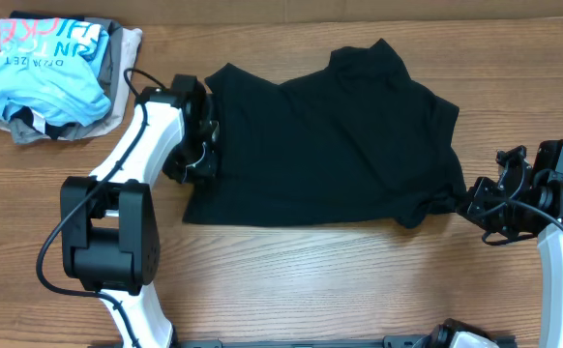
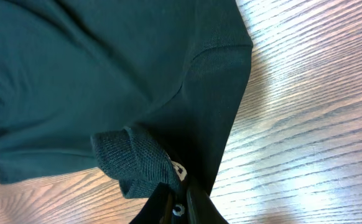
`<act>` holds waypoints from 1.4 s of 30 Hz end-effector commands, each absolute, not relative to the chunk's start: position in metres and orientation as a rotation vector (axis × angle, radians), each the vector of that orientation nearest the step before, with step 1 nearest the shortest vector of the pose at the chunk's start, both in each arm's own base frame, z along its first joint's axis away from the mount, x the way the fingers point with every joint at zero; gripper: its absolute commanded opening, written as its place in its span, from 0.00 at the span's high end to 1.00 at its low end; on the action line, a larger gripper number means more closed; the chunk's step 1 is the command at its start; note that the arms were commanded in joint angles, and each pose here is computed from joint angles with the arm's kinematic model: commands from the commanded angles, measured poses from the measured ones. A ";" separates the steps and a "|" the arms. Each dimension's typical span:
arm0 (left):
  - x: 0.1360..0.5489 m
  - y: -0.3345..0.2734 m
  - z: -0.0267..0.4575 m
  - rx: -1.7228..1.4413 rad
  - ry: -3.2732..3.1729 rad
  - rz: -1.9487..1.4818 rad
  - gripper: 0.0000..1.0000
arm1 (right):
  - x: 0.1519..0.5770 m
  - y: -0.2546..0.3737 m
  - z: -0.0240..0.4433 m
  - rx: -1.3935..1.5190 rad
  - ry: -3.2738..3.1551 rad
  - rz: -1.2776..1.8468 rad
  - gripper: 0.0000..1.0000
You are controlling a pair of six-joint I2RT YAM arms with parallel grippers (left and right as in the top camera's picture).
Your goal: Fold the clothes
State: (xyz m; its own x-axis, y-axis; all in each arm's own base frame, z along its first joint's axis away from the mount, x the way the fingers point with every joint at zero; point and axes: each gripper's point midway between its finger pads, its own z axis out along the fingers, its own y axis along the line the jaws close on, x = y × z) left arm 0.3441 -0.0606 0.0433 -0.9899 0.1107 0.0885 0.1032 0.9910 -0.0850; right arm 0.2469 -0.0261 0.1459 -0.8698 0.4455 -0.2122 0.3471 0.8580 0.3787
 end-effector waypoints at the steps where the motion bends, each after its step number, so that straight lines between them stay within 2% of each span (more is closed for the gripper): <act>1: 0.347 -0.062 0.047 -0.160 -3.050 0.134 0.83 | 0.248 -0.028 0.149 0.598 2.724 0.473 0.92; 7: 0.346 -0.062 0.045 -0.161 -3.050 0.134 0.57 | 0.249 -0.029 0.149 0.596 2.721 0.466 0.92; 9: 0.346 -0.062 0.042 -0.162 -3.052 0.134 0.52 | 0.249 -0.029 0.149 0.596 2.720 0.466 0.92; 13: 0.342 -0.061 0.026 -0.161 -3.055 0.135 0.47 | 0.249 -0.029 0.149 0.595 2.720 0.465 0.92; 18: 0.333 -0.060 0.004 -0.161 -3.052 0.135 0.46 | 0.249 -0.029 0.149 0.595 2.719 0.466 0.92; 22: 0.332 -0.060 -0.001 -0.161 -3.058 0.136 0.48 | 0.249 -0.029 0.149 0.595 2.719 0.466 0.92; 25: 0.333 -0.060 -0.001 -0.161 -3.061 0.136 0.54 | 0.249 -0.029 0.149 0.595 2.719 0.466 0.92; 29: 0.332 -0.060 -0.001 -0.161 -3.058 0.136 0.76 | 0.249 -0.029 0.149 0.595 2.719 0.465 0.92; 35: 0.327 -0.059 0.000 -0.158 -3.039 0.132 0.95 | 0.250 -0.029 0.149 0.594 2.717 0.464 0.92; 42: 0.326 -0.059 0.005 -0.156 -3.024 0.131 0.96 | 0.250 -0.029 0.149 0.593 2.714 0.463 0.92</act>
State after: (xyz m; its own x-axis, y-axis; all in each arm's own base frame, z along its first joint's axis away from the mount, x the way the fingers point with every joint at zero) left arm 0.3263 -0.0582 0.0018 -0.9893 0.1080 0.0982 0.0998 0.9914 -0.0844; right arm 0.2486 -0.0268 0.1464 -0.8681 0.4449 -0.2201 0.3442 0.8591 0.3788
